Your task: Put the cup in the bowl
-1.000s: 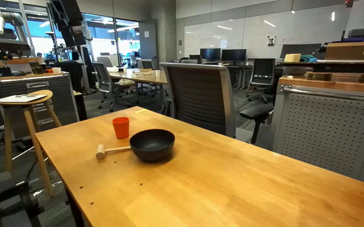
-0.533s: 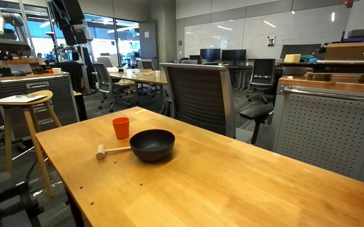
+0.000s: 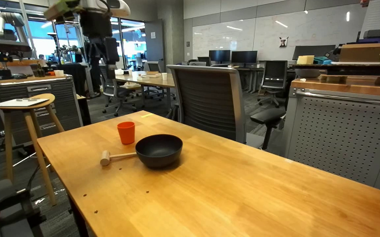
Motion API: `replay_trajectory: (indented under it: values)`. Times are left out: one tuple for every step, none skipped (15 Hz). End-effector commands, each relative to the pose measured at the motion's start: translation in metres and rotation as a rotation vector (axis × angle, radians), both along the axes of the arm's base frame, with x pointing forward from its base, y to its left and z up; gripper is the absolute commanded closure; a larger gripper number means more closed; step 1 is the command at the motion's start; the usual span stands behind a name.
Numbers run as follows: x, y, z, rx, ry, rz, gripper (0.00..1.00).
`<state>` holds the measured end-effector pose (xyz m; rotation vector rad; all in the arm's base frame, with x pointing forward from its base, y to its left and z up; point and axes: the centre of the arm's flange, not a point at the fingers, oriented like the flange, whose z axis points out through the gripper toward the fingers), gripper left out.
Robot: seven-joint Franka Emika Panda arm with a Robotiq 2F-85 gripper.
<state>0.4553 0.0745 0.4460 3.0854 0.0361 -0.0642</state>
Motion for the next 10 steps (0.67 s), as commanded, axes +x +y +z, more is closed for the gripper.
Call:
replay_trajectory:
  values:
    - [0.082,0.033,-0.028,0.0,0.064,0.086,0.0]
    - [0.096,0.043,-0.04,0.007,0.079,0.107,0.0]
    - [0.109,0.054,-0.054,0.01,0.096,0.129,0.0]
    - [0.122,0.065,-0.068,0.01,0.117,0.148,0.0]
    - [0.135,0.077,-0.083,0.015,0.14,0.17,0.0]
    - [0.147,0.088,-0.099,0.013,0.158,0.184,0.0]
    - [0.16,0.1,-0.114,0.014,0.177,0.208,0.0]
    - [0.17,0.108,-0.131,0.015,0.195,0.222,0.0]
    - [0.179,0.115,-0.146,0.021,0.213,0.234,0.0]
    - [0.186,0.119,-0.161,0.015,0.229,0.24,0.0]
